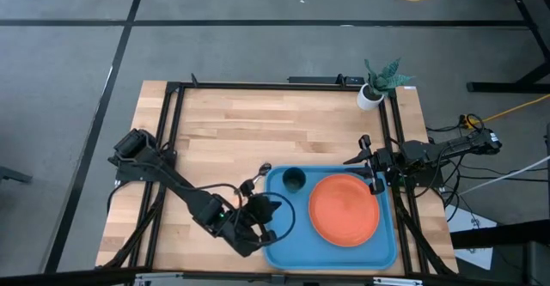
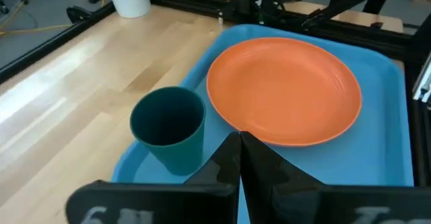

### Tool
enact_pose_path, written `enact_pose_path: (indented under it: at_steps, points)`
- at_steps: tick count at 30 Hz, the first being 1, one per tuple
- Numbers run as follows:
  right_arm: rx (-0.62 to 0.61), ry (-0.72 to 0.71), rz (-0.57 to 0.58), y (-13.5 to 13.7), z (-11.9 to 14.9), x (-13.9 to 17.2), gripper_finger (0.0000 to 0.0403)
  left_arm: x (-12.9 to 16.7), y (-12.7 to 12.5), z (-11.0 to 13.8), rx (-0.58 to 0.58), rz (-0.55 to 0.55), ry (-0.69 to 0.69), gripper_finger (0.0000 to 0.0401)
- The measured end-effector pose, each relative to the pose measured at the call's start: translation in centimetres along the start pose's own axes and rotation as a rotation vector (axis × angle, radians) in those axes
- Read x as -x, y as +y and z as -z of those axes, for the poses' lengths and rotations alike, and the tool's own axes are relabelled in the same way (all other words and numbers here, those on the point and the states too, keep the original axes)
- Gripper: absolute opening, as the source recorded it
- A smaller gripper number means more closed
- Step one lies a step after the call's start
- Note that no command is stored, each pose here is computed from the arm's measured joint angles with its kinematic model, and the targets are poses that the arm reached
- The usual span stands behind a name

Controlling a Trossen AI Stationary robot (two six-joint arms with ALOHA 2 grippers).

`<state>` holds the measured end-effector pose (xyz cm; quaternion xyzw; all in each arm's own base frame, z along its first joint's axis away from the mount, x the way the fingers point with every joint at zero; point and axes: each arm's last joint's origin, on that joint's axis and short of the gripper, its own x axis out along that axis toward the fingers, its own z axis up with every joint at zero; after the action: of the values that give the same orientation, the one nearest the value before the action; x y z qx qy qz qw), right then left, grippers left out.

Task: Pick and place plate/cup/fork/spoon on tray
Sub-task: Put the black spoon on the blue serving tray to the bottom left of the green cup

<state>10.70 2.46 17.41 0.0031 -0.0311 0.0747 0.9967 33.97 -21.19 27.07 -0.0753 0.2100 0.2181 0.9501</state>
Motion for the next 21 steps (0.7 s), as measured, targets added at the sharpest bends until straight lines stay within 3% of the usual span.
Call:
enact_pose_path:
  at_steps: [16,21]
  points:
    - [0.0,0.0,0.0,0.0,0.0,0.0,0.009,-1.6,1.3,-0.3,-0.018,-0.034,0.052,0.0085]
    - [-0.001,0.0,0.0,0.0,0.0,0.0,0.009,-1.9,1.7,1.1,-0.092,-0.091,0.116,0.0097]
